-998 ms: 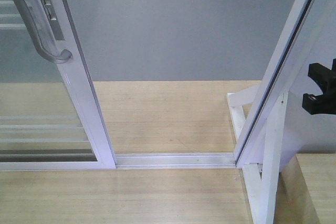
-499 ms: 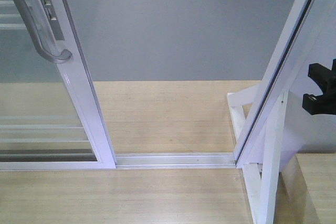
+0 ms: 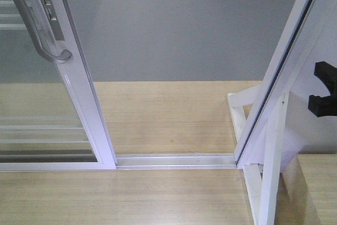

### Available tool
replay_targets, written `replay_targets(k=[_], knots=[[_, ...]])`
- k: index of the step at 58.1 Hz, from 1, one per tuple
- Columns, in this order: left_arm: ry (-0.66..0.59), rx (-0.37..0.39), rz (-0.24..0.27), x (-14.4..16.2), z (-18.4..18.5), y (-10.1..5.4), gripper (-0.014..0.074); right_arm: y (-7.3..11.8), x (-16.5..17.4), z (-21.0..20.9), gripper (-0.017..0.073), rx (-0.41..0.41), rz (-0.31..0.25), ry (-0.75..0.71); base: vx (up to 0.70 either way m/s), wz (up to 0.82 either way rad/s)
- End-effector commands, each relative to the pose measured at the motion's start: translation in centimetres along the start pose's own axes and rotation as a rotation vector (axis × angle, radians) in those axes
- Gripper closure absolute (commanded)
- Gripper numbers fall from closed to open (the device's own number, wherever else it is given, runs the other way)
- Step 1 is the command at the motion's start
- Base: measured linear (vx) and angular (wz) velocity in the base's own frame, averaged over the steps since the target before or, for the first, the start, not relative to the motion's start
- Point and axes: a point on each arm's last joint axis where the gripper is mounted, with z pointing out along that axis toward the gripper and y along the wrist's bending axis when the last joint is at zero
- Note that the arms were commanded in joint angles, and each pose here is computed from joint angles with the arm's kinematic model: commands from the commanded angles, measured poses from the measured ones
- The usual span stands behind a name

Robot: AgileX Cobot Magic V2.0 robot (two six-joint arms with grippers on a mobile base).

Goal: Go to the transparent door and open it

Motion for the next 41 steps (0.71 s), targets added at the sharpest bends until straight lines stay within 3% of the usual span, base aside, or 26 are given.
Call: replay_targets(k=[1, 6, 11, 16, 26, 41], knots=[[-0.057, -0.004, -0.013, 0.3, -0.1, 0.0, 0.0599, -0.4, -1.4, -1.7, 0.0353, 0.035, -0.056, -0.147, 0.00, 0.00], [-0.057, -0.004, -0.013, 0.3, -0.1, 0.0, 0.0599, -0.2, -0.2, -2.8, 0.0445, 0.051, -0.102, -0.191, 0.00, 0.00], [-0.057, -0.004, -0.013, 0.3, -0.1, 0.0, 0.0599, 0.1, 2.0, -3.7, 0.0570, 0.049, -0.094, -0.232, 0.00, 0.00], [-0.057, -0.004, -0.013, 0.3, -0.1, 0.0, 0.0599, 0.3, 4.1, -4.4, 0.0571, 0.061, -0.064, -0.279, 0.00, 0.00], [-0.057, -0.004, -0.013, 0.3, -0.1, 0.0, 0.0599, 0.0, 7.6, -5.5, 0.0568, 0.172, 0.040, -0.354, 0.00, 0.00], [-0.057, -0.004, -0.013, 0.3, -0.1, 0.0, 0.0599, 0.4, 12.1, -5.4, 0.0567, 0.244, 0.038, -0.340, 0.00, 0.00]])
